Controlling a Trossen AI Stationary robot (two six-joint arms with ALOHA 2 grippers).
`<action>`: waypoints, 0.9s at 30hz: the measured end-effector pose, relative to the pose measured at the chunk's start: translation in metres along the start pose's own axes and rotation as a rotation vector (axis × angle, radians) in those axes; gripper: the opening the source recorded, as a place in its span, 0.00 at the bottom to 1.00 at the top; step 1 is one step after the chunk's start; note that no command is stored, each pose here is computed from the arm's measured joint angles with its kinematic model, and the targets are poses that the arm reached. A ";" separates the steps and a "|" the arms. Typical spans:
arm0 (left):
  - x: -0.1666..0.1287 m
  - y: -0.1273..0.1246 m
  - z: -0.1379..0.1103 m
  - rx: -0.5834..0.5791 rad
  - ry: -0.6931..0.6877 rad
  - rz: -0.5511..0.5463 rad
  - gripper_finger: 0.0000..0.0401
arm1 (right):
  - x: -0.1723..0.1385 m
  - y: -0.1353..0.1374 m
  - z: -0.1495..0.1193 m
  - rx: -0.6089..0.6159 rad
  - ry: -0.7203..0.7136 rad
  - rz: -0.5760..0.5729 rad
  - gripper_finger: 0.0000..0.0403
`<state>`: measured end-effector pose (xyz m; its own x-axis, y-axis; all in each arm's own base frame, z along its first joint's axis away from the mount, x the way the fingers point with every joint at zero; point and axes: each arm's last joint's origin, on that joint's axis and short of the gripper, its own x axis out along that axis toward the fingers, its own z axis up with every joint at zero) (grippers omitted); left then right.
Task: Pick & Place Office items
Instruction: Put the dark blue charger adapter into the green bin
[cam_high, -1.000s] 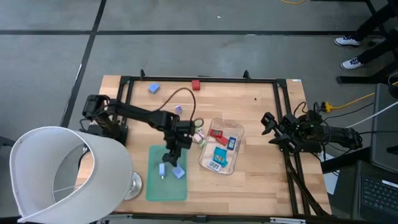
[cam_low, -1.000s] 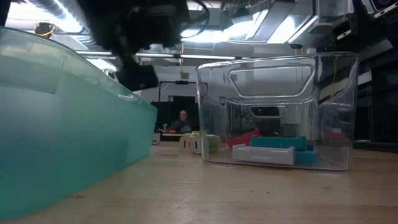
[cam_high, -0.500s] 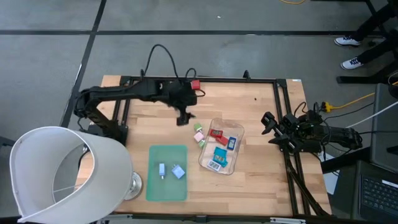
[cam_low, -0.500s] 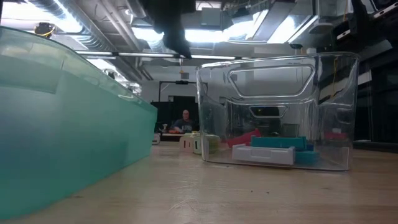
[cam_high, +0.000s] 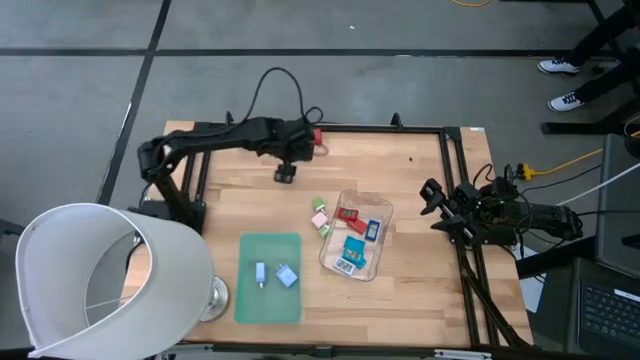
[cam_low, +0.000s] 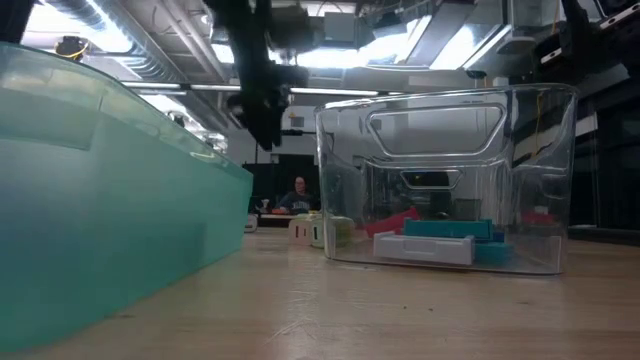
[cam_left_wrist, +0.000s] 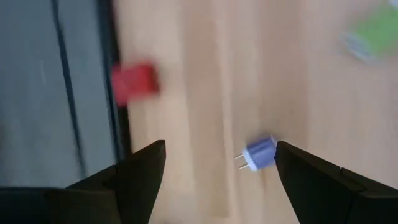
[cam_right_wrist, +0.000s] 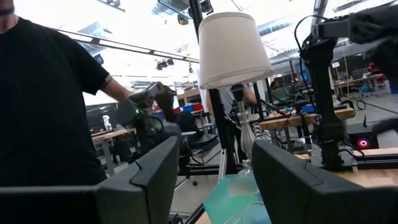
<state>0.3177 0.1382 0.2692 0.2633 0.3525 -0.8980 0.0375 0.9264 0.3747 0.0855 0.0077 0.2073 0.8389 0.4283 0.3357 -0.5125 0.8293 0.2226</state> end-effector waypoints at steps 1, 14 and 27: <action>0.008 0.003 -0.002 -0.139 0.034 0.016 0.74 | 0.000 0.000 0.000 0.000 -0.001 -0.002 0.50; 0.105 0.011 -0.019 -1.522 0.355 -0.071 0.74 | 0.000 0.000 0.000 -0.011 0.000 -0.003 0.50; 0.110 -0.009 -0.015 -1.653 0.476 -0.067 0.74 | 0.000 0.000 -0.004 0.018 0.056 0.050 0.50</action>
<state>0.3320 0.1707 0.1635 0.0049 0.0326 -0.9995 -0.9997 -0.0243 -0.0057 0.0858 0.0093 0.2040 0.8207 0.4891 0.2953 -0.5571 0.7998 0.2236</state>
